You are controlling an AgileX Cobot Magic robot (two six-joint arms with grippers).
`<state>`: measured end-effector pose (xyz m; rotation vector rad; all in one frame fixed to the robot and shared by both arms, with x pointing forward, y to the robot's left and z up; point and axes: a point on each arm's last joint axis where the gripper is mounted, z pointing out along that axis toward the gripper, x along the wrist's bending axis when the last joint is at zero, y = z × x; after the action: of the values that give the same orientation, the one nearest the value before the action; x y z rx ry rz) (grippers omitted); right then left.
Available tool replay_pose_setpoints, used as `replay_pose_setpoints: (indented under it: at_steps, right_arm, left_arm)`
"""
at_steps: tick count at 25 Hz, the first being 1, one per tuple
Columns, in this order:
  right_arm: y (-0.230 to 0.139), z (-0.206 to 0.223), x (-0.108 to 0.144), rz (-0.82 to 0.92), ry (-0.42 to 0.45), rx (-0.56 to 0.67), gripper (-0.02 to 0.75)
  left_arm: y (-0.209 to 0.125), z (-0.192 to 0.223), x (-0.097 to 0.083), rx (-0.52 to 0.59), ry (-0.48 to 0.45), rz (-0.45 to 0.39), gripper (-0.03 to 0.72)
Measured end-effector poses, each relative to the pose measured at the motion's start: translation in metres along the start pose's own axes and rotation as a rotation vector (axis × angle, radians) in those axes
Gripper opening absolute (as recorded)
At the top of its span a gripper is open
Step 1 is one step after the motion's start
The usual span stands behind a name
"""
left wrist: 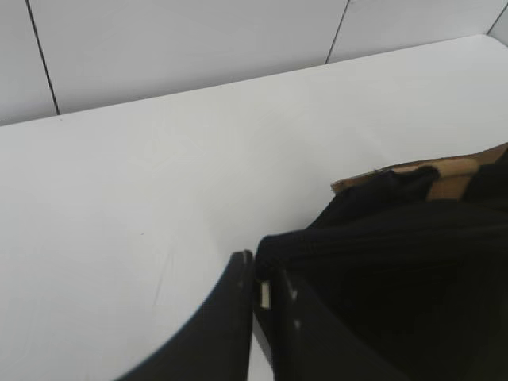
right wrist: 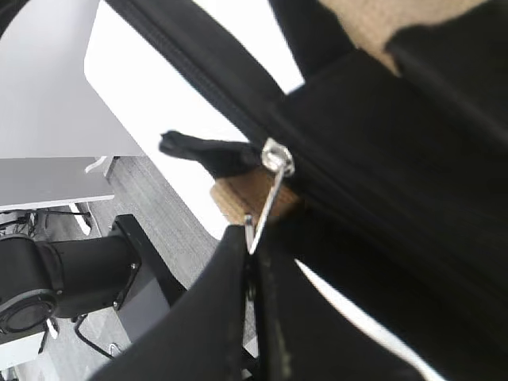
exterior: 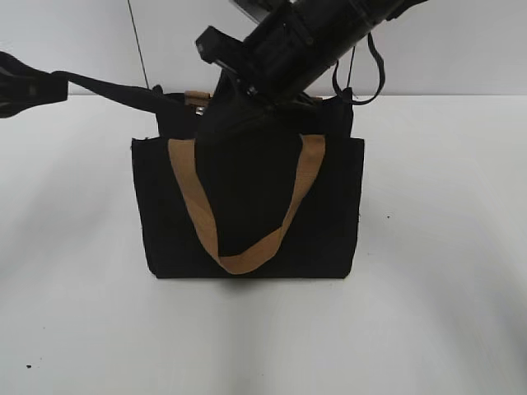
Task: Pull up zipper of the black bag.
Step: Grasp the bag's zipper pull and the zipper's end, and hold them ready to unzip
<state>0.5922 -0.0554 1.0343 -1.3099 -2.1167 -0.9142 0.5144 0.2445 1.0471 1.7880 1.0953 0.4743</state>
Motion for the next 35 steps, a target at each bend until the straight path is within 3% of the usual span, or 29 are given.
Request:
replay_pose_setpoints:
  at_steps: [8,17,23,28,30,35]
  right_arm:
    - [-0.003,-0.025,-0.028,0.056,-0.086,0.051,-0.010]
    - [-0.006,-0.072,-0.048,0.040,-0.256,0.021,-0.010]
    - [-0.008,-0.094,-0.047,0.035,-0.293,-0.019,-0.009]
    - [-0.008,-0.097,-0.044,0.051,-0.268,-0.035,0.022]
    - [-0.007,-0.099,-0.043,0.065,-0.246,-0.049,0.091]
    - [-0.009,-0.108,-0.040,0.052,-0.262,-0.068,0.430]
  left_arm:
    - [-0.001,-0.002,0.005,0.000,0.022,-0.010,0.034]
    - [-0.001,-0.002,0.005,0.000,0.021,-0.010,0.034]
    - [-0.002,-0.002,0.001,0.002,-0.021,-0.010,0.034]
    - [-0.001,-0.002,0.001,0.002,-0.019,-0.010,0.043]
    - [-0.001,-0.002,0.003,0.001,-0.004,-0.013,0.109]
    - [-0.002,-0.002,0.004,0.000,-0.005,-0.046,0.489]
